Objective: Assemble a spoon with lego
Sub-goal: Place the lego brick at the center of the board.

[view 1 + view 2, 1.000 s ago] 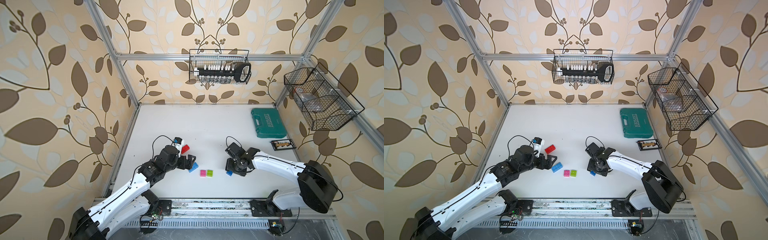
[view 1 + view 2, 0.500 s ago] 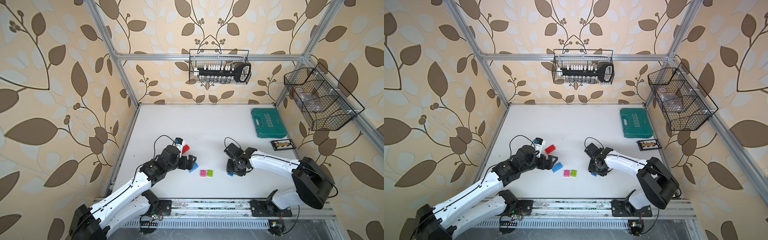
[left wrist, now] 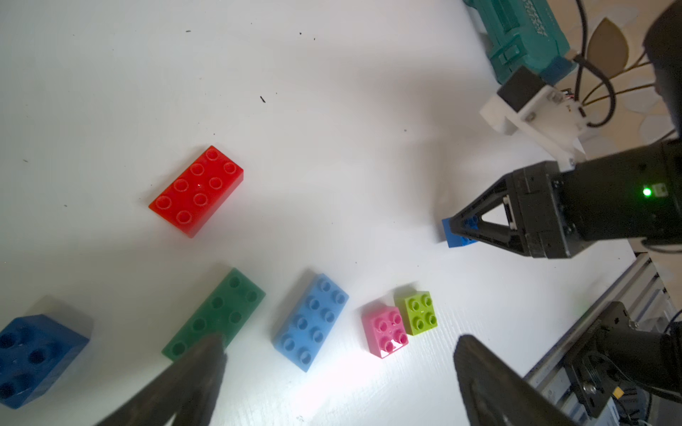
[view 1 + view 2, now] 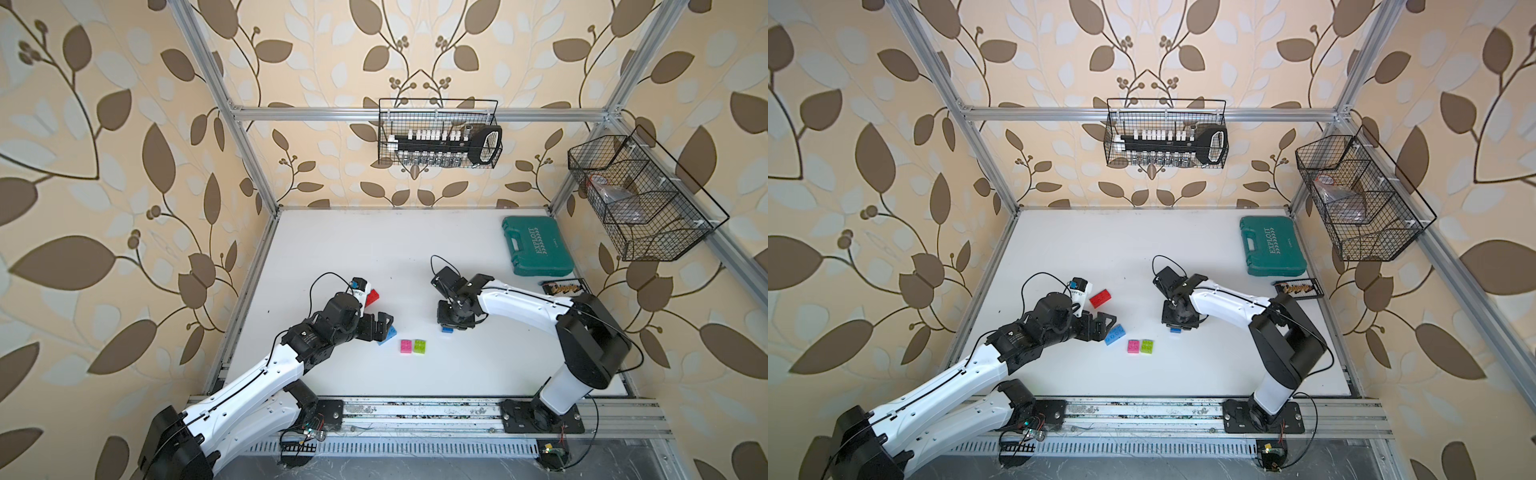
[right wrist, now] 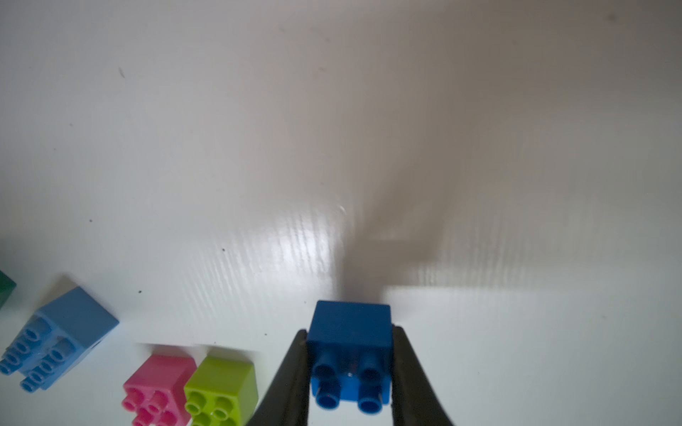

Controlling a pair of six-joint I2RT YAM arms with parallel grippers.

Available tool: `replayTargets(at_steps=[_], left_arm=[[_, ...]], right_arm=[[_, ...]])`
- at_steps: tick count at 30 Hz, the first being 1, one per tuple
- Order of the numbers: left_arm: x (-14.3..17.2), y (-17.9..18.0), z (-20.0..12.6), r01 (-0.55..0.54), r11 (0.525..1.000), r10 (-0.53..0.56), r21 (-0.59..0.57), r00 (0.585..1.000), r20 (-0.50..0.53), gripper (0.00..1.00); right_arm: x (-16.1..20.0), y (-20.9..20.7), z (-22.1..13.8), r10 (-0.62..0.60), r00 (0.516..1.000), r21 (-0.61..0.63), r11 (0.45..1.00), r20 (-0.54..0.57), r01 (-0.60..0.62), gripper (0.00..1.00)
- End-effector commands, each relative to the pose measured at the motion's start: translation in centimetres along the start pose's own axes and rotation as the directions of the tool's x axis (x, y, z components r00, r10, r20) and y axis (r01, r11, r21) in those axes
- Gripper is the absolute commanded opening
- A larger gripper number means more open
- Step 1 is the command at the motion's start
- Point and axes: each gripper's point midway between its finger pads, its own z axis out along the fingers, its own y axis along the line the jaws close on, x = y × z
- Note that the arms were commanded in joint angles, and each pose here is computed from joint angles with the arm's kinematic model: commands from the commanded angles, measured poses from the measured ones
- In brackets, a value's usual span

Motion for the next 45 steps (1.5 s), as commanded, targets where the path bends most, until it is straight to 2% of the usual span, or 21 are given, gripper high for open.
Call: replayTargets(at_steps=[1, 7, 13, 18, 22, 25, 29, 35, 45], left_arm=[[-0.2, -0.5, 0.0, -0.009, 1.000, 0.009, 0.021, 1.000, 0.015, 0.99], [-0.1, 0.2, -0.5, -0.015, 1.000, 0.015, -0.014, 1.000, 0.019, 0.99], [0.3, 0.5, -0.4, -0.016, 1.000, 0.017, -0.023, 1.000, 0.009, 0.99], [0.2, 0.5, -0.4, -0.010, 1.000, 0.011, -0.025, 1.000, 0.012, 0.99], [-0.2, 1.0, -0.8, 0.001, 0.998, 0.000, -0.066, 1.000, 0.016, 0.99], [-0.8, 1.3, -1.3, 0.006, 0.995, -0.003, -0.095, 1.000, 0.030, 0.99], [-1.2, 1.3, -1.4, 0.036, 0.996, -0.031, -0.083, 0.998, 0.055, 0.99], [-0.2, 1.7, -1.1, 0.053, 0.995, -0.049, -0.080, 0.998, 0.044, 0.99], [0.1, 2.3, -1.7, 0.056, 0.994, -0.051, -0.096, 0.997, 0.056, 0.99]], right_arm=[[-1.3, 0.2, 1.1, -0.105, 0.993, 0.052, 0.993, -0.043, 0.108, 0.24], [-2.6, 1.2, 1.7, -0.119, 0.992, 0.066, 0.990, -0.040, 0.121, 0.27], [-3.5, 1.6, 1.8, -0.116, 0.992, 0.058, 0.991, -0.041, 0.118, 0.37], [-3.7, 1.6, 0.9, -0.110, 0.994, 0.052, 0.992, -0.024, 0.111, 0.50], [-3.8, 1.7, -1.0, -0.115, 0.993, 0.048, 0.992, 0.012, 0.114, 0.51], [-2.5, 1.8, -2.8, -0.124, 0.992, 0.053, 0.991, 0.033, 0.123, 0.51], [1.4, 3.1, -4.2, -0.131, 0.990, 0.019, 0.991, 0.045, 0.130, 0.51], [5.6, 5.2, -2.7, -0.136, 0.991, -0.006, 0.991, -0.004, 0.136, 0.51], [7.0, 6.4, -0.3, -0.173, 0.982, 0.003, 0.985, -0.076, 0.174, 0.53]])
